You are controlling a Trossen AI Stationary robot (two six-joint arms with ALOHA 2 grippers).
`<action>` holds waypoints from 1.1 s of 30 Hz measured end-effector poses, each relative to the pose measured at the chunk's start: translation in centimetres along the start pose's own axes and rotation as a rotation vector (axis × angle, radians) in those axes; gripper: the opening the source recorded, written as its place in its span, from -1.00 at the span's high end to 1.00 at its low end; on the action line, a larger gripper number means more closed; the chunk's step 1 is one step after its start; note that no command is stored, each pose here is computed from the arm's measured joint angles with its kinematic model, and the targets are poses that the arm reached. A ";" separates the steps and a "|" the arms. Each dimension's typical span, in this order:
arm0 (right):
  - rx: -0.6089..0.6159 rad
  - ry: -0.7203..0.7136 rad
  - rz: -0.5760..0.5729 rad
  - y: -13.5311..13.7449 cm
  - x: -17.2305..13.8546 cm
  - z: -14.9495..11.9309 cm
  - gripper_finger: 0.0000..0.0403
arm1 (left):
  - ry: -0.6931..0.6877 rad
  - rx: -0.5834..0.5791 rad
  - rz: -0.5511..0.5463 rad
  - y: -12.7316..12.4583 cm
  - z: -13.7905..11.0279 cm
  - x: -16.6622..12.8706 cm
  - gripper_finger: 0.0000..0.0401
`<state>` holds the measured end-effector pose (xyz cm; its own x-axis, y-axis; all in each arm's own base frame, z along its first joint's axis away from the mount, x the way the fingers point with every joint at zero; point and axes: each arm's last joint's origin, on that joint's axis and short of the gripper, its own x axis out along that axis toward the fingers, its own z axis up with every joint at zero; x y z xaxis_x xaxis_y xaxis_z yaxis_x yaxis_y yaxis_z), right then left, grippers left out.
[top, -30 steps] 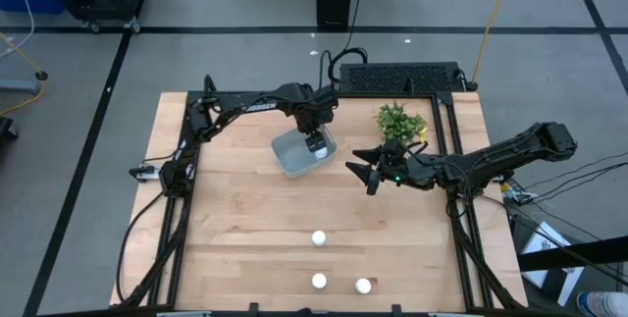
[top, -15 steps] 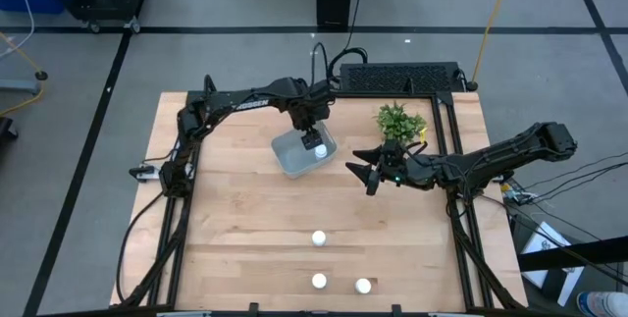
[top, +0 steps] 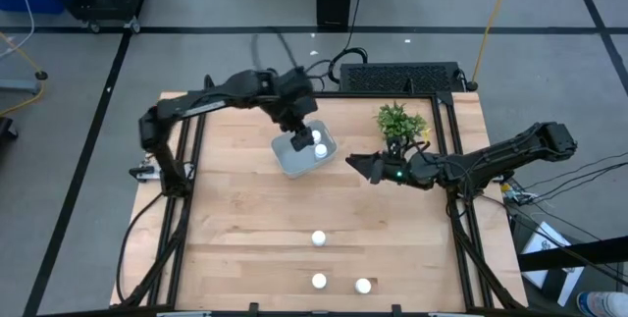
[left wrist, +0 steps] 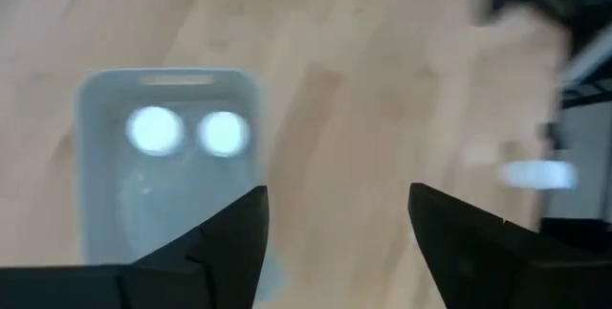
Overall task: Pick and place pill bottles into a basket
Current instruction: Put the white pill bottle into the gray bin
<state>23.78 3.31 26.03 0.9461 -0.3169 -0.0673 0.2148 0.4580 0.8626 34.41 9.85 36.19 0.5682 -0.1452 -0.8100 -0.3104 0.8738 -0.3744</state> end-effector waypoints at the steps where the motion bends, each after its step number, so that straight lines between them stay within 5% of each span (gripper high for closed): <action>1: 0.042 -0.009 0.018 0.2 0.0 0.1 -0.32 | -0.018 -0.004 -0.015 -0.9 -0.3 -0.9 -0.25; 9: 0.188 -0.086 0.054 0.5 0.3 1.1 -0.32 | -0.182 0.012 0.025 -6.3 -3.1 -5.8 -0.16; 15: 0.228 0.016 0.212 1.6 0.1 1.2 -0.29 | -0.263 -0.007 -0.018 -9.2 -4.0 -6.5 -0.11; 24: 0.056 0.213 0.442 4.8 -1.8 -1.0 -0.24 | -0.325 0.059 -0.151 -13.9 -5.4 -6.3 -0.08; 33: -0.164 0.308 0.358 11.1 -3.8 -1.4 -0.15 | -0.504 0.177 -0.274 -18.1 -6.5 -7.4 0.08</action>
<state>22.92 10.78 35.13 0.9898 0.1325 0.0520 -0.1242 0.6257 0.7701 30.83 -7.90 46.00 0.9145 -0.1762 -0.3642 0.0057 0.9057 -0.4239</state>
